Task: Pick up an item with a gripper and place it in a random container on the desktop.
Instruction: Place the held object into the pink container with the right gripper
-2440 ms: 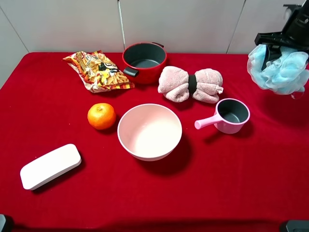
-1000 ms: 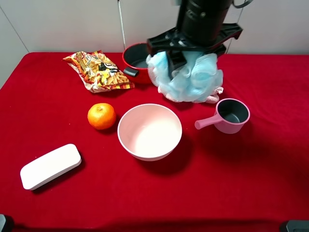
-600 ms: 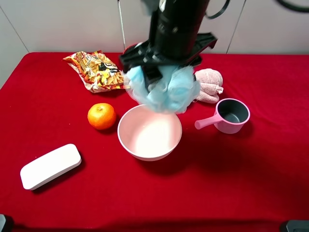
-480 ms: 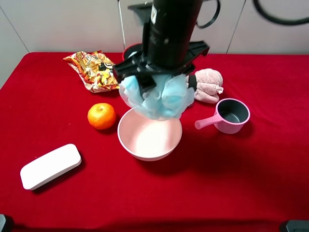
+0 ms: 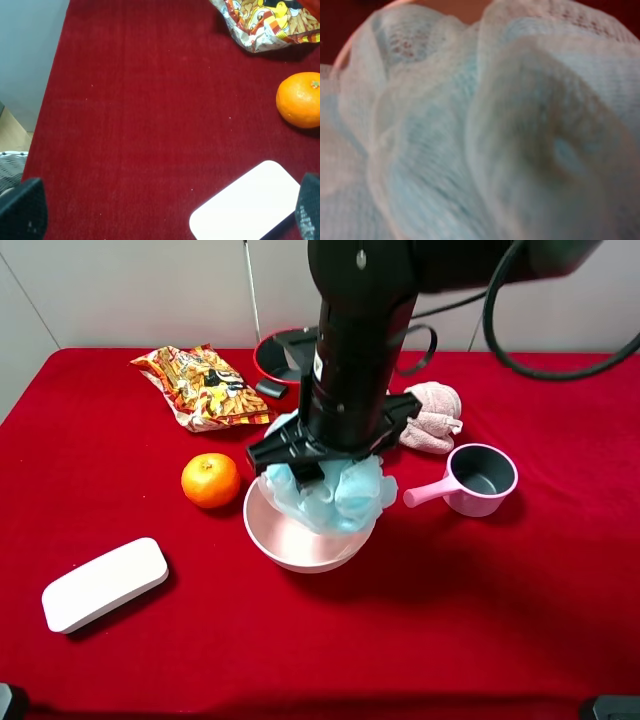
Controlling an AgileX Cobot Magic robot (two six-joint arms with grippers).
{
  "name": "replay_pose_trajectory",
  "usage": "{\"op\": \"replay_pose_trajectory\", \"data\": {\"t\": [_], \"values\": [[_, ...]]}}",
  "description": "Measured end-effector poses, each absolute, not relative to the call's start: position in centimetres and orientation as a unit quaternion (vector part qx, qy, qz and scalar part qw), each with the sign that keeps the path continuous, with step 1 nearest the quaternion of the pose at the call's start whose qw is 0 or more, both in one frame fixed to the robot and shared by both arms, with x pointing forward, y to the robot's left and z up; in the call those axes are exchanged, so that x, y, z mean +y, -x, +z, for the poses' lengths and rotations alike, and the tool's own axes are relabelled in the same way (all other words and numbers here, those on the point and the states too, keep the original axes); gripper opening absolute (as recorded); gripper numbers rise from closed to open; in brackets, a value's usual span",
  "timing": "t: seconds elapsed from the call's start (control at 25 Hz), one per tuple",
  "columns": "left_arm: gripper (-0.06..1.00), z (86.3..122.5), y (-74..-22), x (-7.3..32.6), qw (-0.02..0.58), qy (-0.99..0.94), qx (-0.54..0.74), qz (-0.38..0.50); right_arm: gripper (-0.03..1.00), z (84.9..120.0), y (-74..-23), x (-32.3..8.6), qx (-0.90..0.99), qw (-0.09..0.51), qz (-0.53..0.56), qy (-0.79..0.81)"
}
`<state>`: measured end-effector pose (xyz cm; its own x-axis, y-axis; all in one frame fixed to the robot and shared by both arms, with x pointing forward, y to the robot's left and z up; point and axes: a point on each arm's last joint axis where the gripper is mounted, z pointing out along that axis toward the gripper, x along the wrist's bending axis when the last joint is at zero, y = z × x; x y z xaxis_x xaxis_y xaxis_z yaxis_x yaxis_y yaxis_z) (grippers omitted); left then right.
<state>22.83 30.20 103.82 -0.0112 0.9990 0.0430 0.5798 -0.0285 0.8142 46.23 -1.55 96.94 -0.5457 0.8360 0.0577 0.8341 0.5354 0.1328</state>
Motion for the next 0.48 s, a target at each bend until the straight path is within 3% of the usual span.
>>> {"op": "replay_pose_trajectory", "data": {"t": [0.48], "values": [[0.99, 103.82, -22.83, 30.2, 0.309, -0.632, 0.625, 0.339, 0.4, 95.88, -46.01, -1.84, 0.871, 0.007, 0.079, -0.485]]}}
